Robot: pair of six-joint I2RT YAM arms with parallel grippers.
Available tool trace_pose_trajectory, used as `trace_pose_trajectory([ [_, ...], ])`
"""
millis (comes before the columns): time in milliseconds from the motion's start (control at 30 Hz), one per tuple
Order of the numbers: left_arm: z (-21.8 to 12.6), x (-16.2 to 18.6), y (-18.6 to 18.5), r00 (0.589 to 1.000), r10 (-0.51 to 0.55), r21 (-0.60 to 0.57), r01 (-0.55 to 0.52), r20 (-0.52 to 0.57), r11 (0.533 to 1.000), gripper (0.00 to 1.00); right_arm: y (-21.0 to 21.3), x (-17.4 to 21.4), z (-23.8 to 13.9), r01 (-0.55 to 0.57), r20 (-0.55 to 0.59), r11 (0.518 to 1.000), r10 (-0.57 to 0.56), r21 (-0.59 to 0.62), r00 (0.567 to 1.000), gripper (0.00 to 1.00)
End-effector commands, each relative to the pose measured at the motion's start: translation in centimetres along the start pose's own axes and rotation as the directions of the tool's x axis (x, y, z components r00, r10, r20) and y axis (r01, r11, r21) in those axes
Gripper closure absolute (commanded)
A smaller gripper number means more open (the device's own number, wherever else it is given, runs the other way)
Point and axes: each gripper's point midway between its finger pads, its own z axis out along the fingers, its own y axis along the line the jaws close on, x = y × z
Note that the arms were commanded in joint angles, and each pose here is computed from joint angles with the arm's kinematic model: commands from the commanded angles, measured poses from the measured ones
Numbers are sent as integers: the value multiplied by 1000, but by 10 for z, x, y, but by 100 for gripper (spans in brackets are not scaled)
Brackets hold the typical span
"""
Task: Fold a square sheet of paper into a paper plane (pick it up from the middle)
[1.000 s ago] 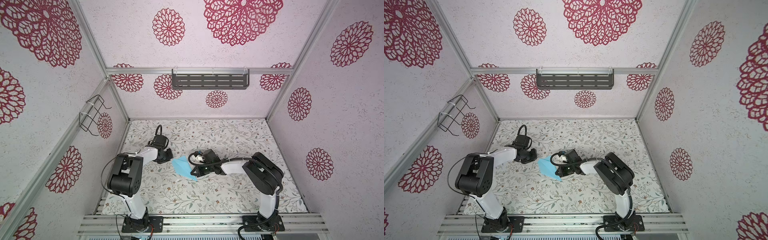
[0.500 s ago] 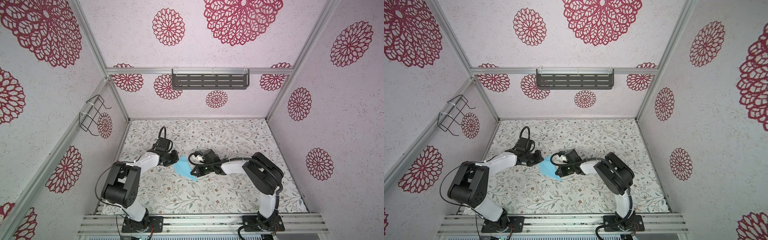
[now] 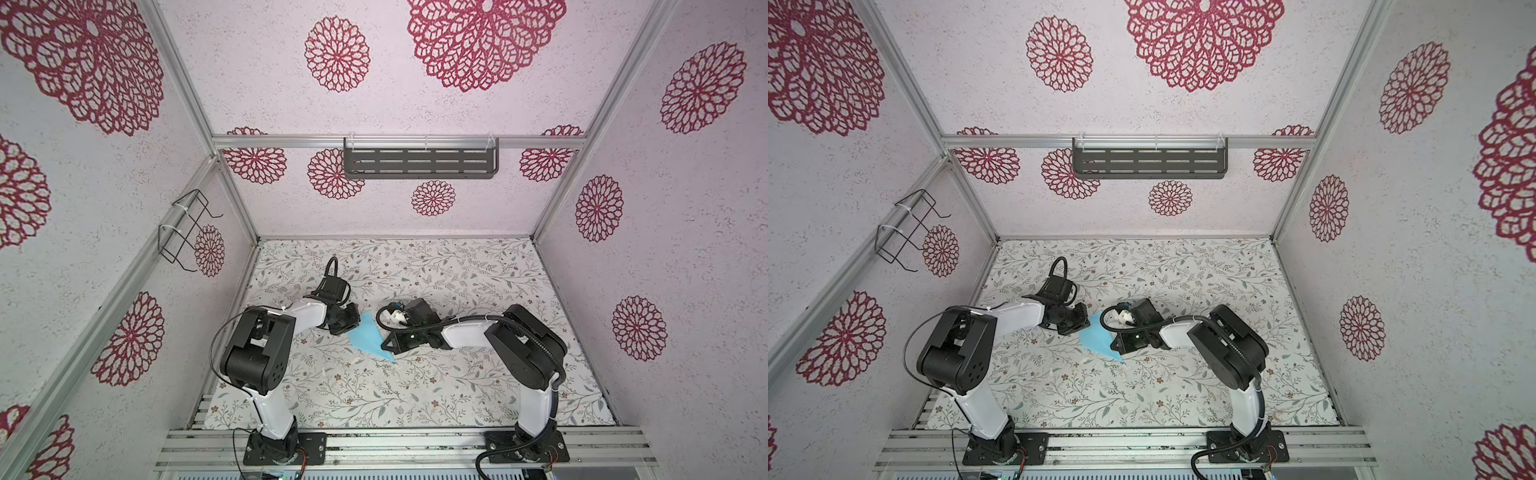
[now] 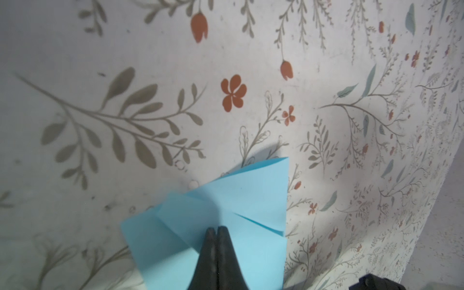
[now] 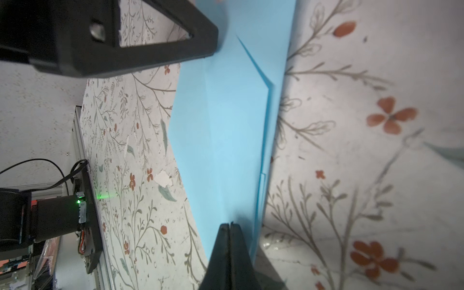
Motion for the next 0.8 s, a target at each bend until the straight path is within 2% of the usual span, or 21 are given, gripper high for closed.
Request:
trace_pose_trajectory([
  [0,7,10,14,999,-7,-72,3,-45,997,100,11,-29,-12,106,69,994,-108,35,992,100],
  [133,10,17,22,997,-25,-97,19,-70,995,100,28,-53,-11,149,135,989,-146,-13,980,100],
  [333,12,19,26,996,-42,-110,33,-81,993,100,32,-57,8,126,121,991,-119,-52,985,100],
  [767,14,24,41,993,-74,-169,57,-97,984,100,11,-25,19,80,20,997,-80,-2,997,100],
])
